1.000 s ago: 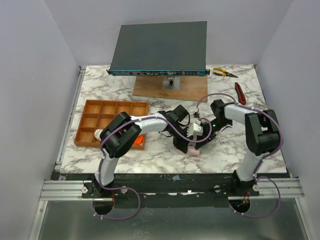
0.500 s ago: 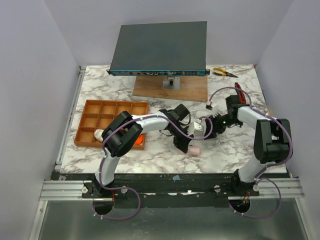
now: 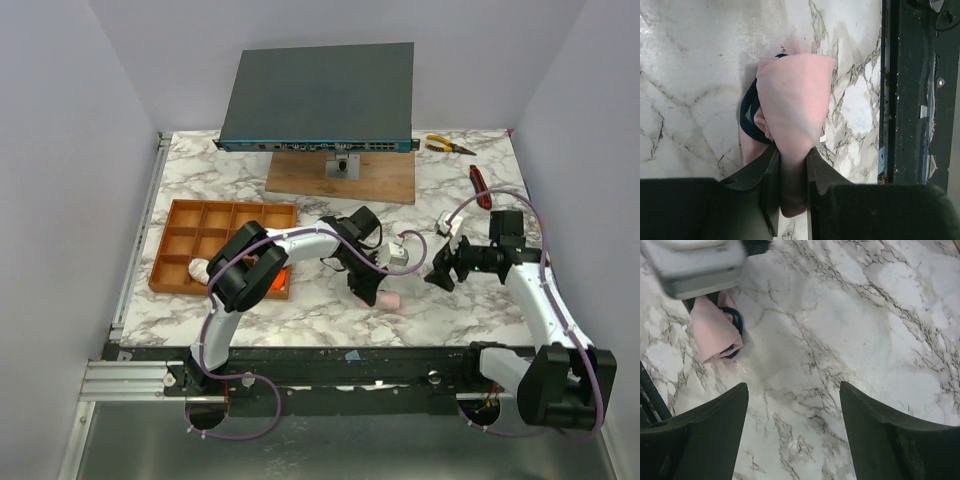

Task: Roll the underwear
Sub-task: Roll the underwear to the center of the board.

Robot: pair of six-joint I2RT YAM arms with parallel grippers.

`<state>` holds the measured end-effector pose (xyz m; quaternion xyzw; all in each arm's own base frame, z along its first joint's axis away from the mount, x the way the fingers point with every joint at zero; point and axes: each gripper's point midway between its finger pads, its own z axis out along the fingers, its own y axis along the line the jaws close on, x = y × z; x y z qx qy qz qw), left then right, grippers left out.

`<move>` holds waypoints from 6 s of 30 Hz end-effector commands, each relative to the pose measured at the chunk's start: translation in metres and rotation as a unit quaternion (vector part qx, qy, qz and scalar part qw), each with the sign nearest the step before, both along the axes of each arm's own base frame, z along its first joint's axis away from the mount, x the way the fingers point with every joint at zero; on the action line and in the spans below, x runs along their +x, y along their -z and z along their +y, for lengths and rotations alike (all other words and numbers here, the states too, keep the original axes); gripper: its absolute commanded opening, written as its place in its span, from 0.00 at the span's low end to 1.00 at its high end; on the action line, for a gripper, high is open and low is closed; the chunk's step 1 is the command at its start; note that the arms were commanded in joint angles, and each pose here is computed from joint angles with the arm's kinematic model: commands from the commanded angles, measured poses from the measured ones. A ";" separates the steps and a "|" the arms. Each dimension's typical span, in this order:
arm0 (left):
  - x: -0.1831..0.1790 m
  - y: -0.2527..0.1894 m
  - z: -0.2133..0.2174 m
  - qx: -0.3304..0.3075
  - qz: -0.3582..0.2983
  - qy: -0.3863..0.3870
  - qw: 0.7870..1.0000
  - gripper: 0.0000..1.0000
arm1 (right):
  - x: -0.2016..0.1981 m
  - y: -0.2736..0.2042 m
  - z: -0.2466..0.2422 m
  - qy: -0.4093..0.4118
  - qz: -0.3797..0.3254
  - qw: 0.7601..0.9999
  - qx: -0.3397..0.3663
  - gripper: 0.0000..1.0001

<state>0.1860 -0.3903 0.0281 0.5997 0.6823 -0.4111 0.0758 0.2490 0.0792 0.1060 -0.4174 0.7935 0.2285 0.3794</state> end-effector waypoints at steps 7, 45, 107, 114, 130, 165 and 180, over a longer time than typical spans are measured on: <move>-0.019 0.073 0.048 0.146 0.039 -0.009 0.988 0.00 | -0.049 0.027 0.016 -0.126 -0.035 0.991 -0.041 0.77; -0.009 0.082 0.049 0.165 0.056 -0.027 0.984 0.00 | -0.060 0.069 0.097 -0.268 -0.075 0.950 -0.138 0.71; -0.019 0.087 0.047 0.188 0.125 -0.013 0.974 0.00 | -0.054 0.135 0.083 -0.268 -0.033 0.932 -0.242 0.60; -0.021 0.086 0.045 0.188 0.141 -0.013 0.972 0.00 | -0.052 0.137 0.086 -0.270 -0.026 0.931 -0.244 0.60; -0.025 0.085 0.043 0.187 0.162 -0.009 0.969 0.00 | -0.061 0.145 0.095 -0.298 0.013 0.925 -0.235 0.62; -0.018 0.075 0.046 0.172 0.157 -0.028 0.972 0.08 | -0.067 0.141 0.092 -0.282 0.037 0.930 -0.234 0.01; 0.021 0.043 0.056 0.124 0.126 -0.091 0.980 0.78 | -0.074 0.118 0.083 -0.262 0.020 0.937 -0.231 0.01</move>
